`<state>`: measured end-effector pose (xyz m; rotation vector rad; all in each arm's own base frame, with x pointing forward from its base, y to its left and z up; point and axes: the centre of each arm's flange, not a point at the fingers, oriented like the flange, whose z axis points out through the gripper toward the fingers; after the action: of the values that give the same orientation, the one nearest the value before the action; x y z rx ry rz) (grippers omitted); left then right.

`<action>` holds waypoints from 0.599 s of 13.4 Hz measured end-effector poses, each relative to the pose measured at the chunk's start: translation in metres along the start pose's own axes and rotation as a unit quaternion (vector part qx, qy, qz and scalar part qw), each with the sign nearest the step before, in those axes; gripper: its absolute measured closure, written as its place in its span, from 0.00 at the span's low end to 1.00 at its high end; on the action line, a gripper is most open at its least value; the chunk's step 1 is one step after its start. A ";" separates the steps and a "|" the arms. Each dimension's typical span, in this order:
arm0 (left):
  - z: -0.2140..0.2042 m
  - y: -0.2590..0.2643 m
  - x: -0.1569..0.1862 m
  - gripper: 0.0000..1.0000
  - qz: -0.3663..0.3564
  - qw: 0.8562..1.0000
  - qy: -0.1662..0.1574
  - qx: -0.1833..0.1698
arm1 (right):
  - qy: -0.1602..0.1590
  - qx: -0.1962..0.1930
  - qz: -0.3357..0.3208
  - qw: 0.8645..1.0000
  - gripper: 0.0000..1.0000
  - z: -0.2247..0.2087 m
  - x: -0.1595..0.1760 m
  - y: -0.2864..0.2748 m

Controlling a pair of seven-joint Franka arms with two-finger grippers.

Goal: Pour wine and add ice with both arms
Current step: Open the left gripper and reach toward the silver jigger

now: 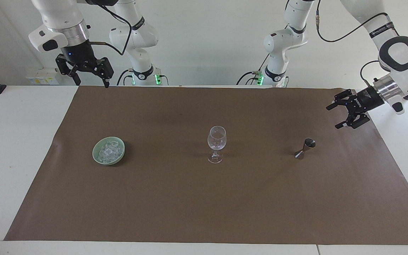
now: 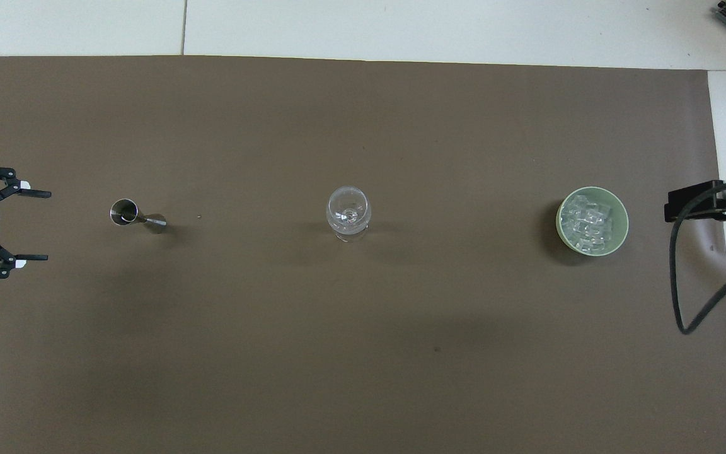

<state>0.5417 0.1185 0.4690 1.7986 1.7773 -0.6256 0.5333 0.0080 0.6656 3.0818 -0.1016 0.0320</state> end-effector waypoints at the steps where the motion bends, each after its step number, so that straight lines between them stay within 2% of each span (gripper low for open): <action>1: 0.003 -0.003 0.012 0.00 -0.017 1.000 -0.012 -0.016 | 0.000 0.000 0.000 1.000 0.00 0.000 0.000 0.000; 4: 0.018 -0.017 0.043 0.00 -0.070 0.995 -0.043 -0.057 | 0.000 0.000 0.000 1.000 0.00 0.000 0.000 0.000; 8: 0.043 -0.031 0.071 0.00 -0.133 0.983 -0.094 -0.088 | 0.000 0.000 0.000 1.000 0.00 0.000 0.000 0.000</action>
<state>0.5139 0.1437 0.3884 1.3517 1.8920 -0.6915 0.5333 0.0080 0.6656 3.0818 -0.1016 0.0320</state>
